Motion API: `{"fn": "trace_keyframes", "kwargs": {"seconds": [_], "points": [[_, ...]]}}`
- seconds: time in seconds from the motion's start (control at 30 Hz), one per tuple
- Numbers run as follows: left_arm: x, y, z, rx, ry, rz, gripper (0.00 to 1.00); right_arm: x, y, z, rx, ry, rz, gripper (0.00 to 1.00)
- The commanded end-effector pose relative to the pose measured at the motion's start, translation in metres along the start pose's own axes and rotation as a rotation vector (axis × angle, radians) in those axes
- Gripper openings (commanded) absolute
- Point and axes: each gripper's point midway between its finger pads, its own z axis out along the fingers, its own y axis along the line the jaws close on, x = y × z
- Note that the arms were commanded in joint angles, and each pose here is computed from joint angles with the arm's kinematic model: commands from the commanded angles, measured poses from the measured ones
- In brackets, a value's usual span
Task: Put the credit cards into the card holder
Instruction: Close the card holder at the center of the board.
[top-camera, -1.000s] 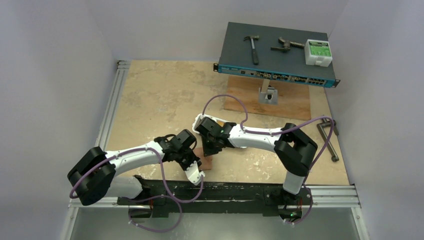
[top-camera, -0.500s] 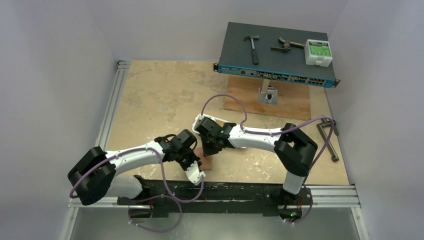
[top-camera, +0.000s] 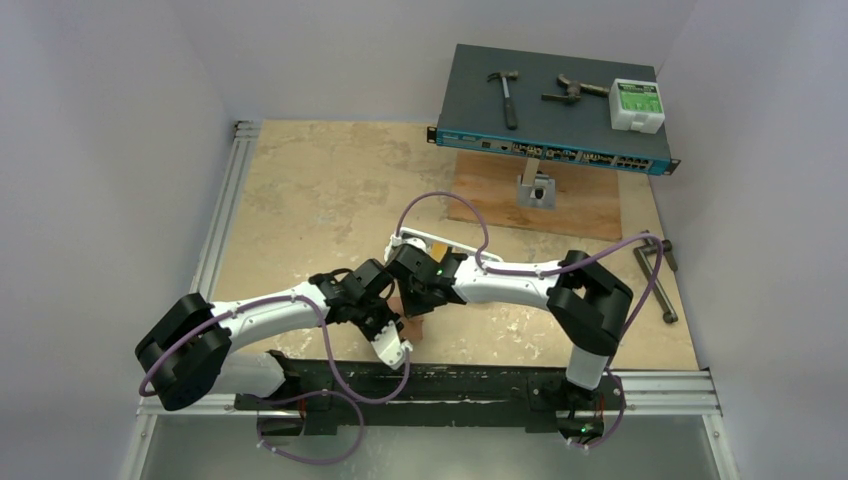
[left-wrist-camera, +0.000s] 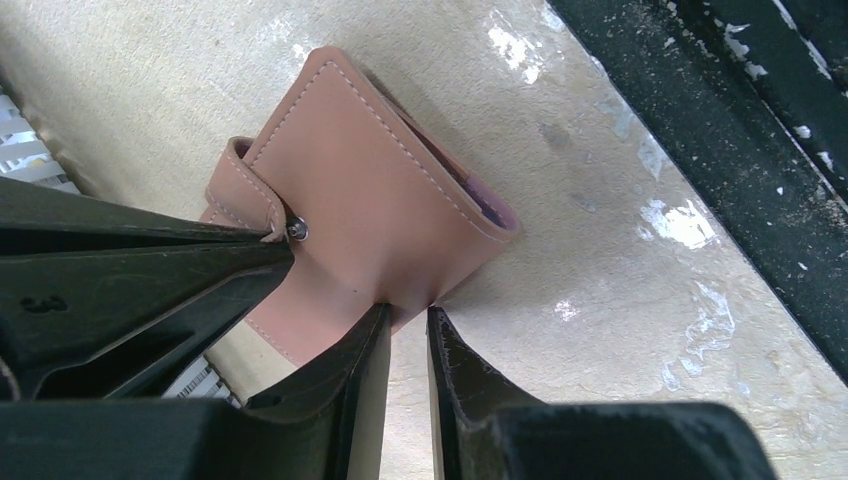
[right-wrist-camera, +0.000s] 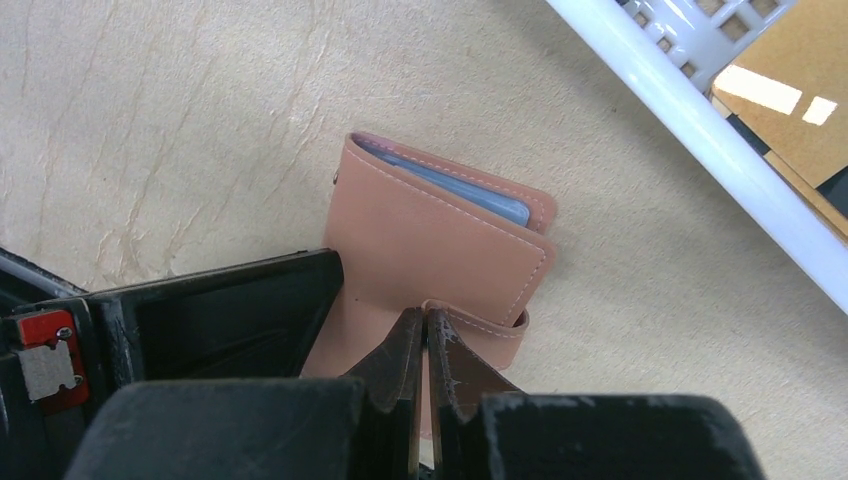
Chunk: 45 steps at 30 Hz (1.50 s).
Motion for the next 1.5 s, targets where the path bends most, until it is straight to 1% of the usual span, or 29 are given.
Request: {"fn": "trace_keyframes", "kwargs": {"seconds": [0.0, 0.13, 0.37, 0.47, 0.53, 0.67, 0.77, 0.87, 0.93, 1.1, 1.17, 1.23, 1.3, 1.4, 1.47], "points": [[-0.008, 0.004, 0.003, -0.004, -0.033, -0.042, 0.19, 0.067, -0.017, 0.021, 0.074, 0.17, -0.036, 0.0], [-0.008, 0.006, 0.002, -0.011, -0.029, -0.056, 0.18, 0.084, -0.025, 0.027, 0.107, 0.187, -0.041, 0.0], [-0.009, 0.012, 0.0, -0.025, -0.029, -0.101, 0.18, 0.101, -0.038, 0.036, 0.158, 0.201, -0.042, 0.0], [-0.009, 0.014, -0.002, -0.024, -0.026, -0.124, 0.18, 0.113, -0.05, 0.033, 0.185, 0.213, -0.037, 0.0], [-0.01, 0.017, -0.005, -0.029, -0.026, -0.152, 0.18, 0.12, -0.055, 0.028, 0.183, 0.218, -0.021, 0.0], [-0.013, 0.032, -0.02, -0.055, -0.018, -0.253, 0.18, 0.125, -0.06, 0.021, 0.197, 0.199, -0.004, 0.0], [-0.014, 0.038, -0.037, -0.069, -0.03, -0.393, 0.18, 0.124, -0.061, 0.021, 0.204, 0.159, 0.005, 0.0], [-0.013, 0.029, -0.052, -0.028, -0.042, -0.602, 0.18, 0.122, -0.069, 0.023, 0.255, 0.073, 0.009, 0.0], [-0.012, 0.022, -0.061, -0.023, -0.079, -0.735, 0.18, 0.128, -0.079, 0.027, 0.287, 0.042, 0.021, 0.0], [0.008, 0.019, -0.086, -0.101, -0.109, -0.985, 0.18, 0.147, -0.11, 0.034, 0.392, -0.025, 0.053, 0.0], [0.02, 0.026, -0.103, -0.155, -0.148, -1.095, 0.18, 0.155, -0.121, 0.035, 0.436, -0.053, 0.046, 0.0], [0.028, 0.037, -0.124, -0.204, -0.247, -1.214, 0.18, 0.165, -0.133, 0.036, 0.477, -0.074, 0.048, 0.0], [0.042, 0.044, -0.143, -0.258, -0.315, -1.315, 0.19, 0.169, -0.131, 0.039, 0.48, -0.09, 0.033, 0.0], [0.052, 0.048, -0.164, -0.315, -0.426, -1.435, 0.25, 0.171, -0.137, 0.038, 0.533, -0.097, 0.011, 0.0], [0.05, 0.042, -0.17, -0.319, -0.466, -1.463, 0.3, 0.172, -0.137, 0.038, 0.541, -0.104, 0.002, 0.0]]}}
